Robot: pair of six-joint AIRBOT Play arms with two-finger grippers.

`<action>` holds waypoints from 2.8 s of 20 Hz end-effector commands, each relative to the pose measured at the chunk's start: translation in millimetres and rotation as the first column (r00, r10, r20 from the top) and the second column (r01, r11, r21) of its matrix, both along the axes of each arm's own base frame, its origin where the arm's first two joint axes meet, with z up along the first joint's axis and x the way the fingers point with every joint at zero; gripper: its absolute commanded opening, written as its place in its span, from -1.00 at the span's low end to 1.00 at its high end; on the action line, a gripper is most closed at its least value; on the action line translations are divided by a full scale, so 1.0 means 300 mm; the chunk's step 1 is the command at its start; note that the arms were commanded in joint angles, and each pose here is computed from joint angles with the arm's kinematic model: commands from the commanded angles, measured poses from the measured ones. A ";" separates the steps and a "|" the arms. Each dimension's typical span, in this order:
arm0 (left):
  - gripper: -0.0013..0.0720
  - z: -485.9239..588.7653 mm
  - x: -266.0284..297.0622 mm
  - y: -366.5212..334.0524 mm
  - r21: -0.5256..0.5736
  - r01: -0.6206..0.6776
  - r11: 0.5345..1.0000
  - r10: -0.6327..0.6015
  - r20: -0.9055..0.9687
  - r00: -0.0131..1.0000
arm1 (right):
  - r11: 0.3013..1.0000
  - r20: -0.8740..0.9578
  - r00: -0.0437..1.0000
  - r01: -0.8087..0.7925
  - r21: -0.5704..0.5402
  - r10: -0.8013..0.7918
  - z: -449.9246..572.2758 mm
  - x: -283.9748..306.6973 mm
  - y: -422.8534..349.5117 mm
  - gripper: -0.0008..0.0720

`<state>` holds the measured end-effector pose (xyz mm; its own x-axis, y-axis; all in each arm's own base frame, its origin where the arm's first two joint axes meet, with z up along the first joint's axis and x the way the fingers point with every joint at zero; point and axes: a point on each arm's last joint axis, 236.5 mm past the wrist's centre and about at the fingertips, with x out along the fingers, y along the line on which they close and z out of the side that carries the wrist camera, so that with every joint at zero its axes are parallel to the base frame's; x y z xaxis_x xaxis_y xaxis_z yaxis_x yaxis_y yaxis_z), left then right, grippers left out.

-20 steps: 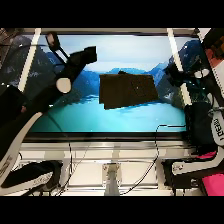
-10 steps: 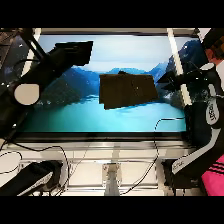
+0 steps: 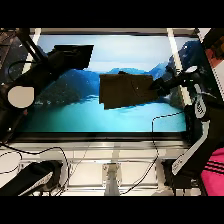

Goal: Fold the clothes and pants, and hang the long-sleeved shirts on hangers.

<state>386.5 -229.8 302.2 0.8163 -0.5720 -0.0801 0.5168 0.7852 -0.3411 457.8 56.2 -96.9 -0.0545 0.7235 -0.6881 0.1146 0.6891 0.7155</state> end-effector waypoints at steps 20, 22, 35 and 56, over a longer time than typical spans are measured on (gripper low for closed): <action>0.69 -0.030 -0.017 -0.014 0.018 0.026 0.999 -0.026 -0.038 0.999 | 0.945 0.049 0.956 0.294 -0.144 -0.290 0.488 -0.028 -0.510 -0.94; 0.69 -0.030 -0.017 -0.014 0.018 0.026 0.999 -0.025 -0.037 0.999 | 0.891 0.114 0.906 0.421 -0.167 -0.407 0.596 -0.064 -0.664 -0.94; 0.69 0.043 0.010 0.015 -0.035 -0.024 0.999 0.025 0.039 0.999 | 0.364 0.150 0.452 0.841 -0.401 -0.879 0.761 -0.899 -1.213 -0.94; -0.92 0.097 0.023 0.146 0.050 -0.120 0.992 0.112 0.131 0.985 | 0.628 0.572 0.308 0.574 0.525 -0.760 1.526 -0.409 -0.745 -0.92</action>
<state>394.1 -205.9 319.5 0.8593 -0.5108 -0.0243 0.4849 0.8290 -0.2787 276.7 -239.4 230.9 0.7847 0.1311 -0.6059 0.4946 0.4566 0.7395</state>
